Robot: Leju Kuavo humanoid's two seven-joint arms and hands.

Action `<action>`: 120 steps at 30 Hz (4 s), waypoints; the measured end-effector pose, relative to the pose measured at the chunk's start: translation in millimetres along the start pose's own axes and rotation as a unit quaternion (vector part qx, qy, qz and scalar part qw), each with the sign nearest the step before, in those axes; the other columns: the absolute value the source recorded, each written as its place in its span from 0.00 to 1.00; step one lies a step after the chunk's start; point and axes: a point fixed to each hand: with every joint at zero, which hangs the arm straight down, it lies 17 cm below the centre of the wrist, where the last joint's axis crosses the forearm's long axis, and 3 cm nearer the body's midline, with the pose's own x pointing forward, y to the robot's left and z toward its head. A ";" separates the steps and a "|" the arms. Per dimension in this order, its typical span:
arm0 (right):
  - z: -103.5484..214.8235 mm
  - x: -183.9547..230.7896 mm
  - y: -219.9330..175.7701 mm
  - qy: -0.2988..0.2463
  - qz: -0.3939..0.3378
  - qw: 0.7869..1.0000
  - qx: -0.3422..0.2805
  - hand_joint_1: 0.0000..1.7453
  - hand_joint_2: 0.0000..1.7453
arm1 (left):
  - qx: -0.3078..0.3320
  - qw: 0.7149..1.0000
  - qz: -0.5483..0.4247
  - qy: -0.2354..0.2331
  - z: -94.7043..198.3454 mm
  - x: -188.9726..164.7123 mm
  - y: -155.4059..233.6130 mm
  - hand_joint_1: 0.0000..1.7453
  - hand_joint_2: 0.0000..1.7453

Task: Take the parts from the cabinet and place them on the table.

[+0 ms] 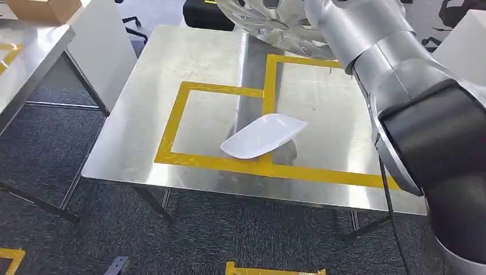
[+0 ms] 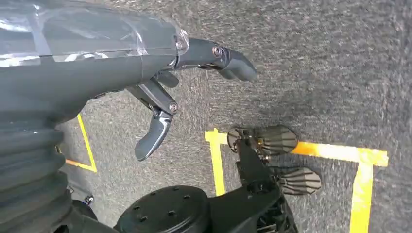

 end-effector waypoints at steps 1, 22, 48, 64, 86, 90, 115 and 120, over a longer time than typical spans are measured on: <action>0.1 -0.7 0.0 0.004 0.010 1.000 0.000 1.00 1.00 | 0.001 1.000 -0.002 0.001 -0.1 -0.2 0.1 0.00 1.00; 4.6 -55.2 8.2 0.089 0.093 0.991 0.033 1.00 1.00 | 0.005 1.000 0.000 0.003 -1.8 -2.9 -1.9 0.00 1.00; 4.4 -70.5 -4.4 0.048 -0.007 0.998 0.042 1.00 1.00 | 0.000 1.000 -0.007 0.001 0.8 -5.8 2.1 0.00 1.00; 9.7 -111.5 -8.7 0.075 -0.074 0.993 0.053 1.00 1.00 | -0.005 0.999 -0.039 -0.022 1.3 0.9 3.8 0.00 1.00; 35.1 -223.1 71.3 0.205 -0.033 0.972 0.111 1.00 1.00 | 0.007 0.999 -0.039 -0.007 -1.6 -4.1 7.0 0.00 1.00; 36.3 -226.2 75.5 0.208 -0.033 0.971 0.114 1.00 1.00 | 0.006 0.999 -0.037 -0.007 -1.8 -3.3 6.1 0.00 1.00; 70.1 -256.4 193.7 0.247 0.005 0.947 0.205 1.00 1.00 | 0.017 0.998 -0.053 -0.001 -5.1 -6.6 6.3 0.00 1.00; 79.2 -258.9 220.5 0.248 0.015 0.942 0.225 1.00 1.00 | 0.017 0.998 -0.059 -0.003 -6.4 -5.9 4.2 0.00 1.00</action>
